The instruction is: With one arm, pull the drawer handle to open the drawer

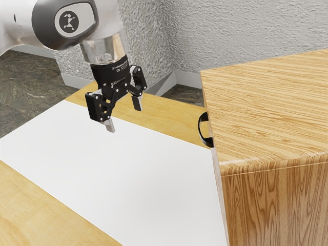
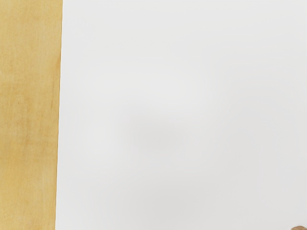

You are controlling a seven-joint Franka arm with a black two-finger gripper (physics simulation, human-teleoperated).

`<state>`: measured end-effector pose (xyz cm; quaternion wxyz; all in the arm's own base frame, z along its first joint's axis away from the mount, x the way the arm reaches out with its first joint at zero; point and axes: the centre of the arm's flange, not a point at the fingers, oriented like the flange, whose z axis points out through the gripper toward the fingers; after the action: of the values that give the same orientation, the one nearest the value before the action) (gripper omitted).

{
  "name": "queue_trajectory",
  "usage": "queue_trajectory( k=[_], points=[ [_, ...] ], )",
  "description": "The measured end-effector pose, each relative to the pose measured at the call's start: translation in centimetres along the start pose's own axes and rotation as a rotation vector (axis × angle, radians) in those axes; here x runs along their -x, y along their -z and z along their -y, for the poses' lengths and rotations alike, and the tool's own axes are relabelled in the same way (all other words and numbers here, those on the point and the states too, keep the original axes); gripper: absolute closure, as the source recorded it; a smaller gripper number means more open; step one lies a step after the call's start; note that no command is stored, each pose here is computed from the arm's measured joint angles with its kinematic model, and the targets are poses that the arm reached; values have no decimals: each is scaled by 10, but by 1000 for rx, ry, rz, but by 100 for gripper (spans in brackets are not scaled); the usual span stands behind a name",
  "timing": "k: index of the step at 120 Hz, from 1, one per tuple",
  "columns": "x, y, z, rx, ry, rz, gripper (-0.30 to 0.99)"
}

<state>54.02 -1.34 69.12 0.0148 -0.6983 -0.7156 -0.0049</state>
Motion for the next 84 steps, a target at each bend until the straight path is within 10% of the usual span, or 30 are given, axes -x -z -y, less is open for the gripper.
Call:
queue_trajectory(
  k=[61,84],
  points=[
    [-3,3,0,6,6,7,0],
    [5,116,54,240,-32,29,0]
  ],
)
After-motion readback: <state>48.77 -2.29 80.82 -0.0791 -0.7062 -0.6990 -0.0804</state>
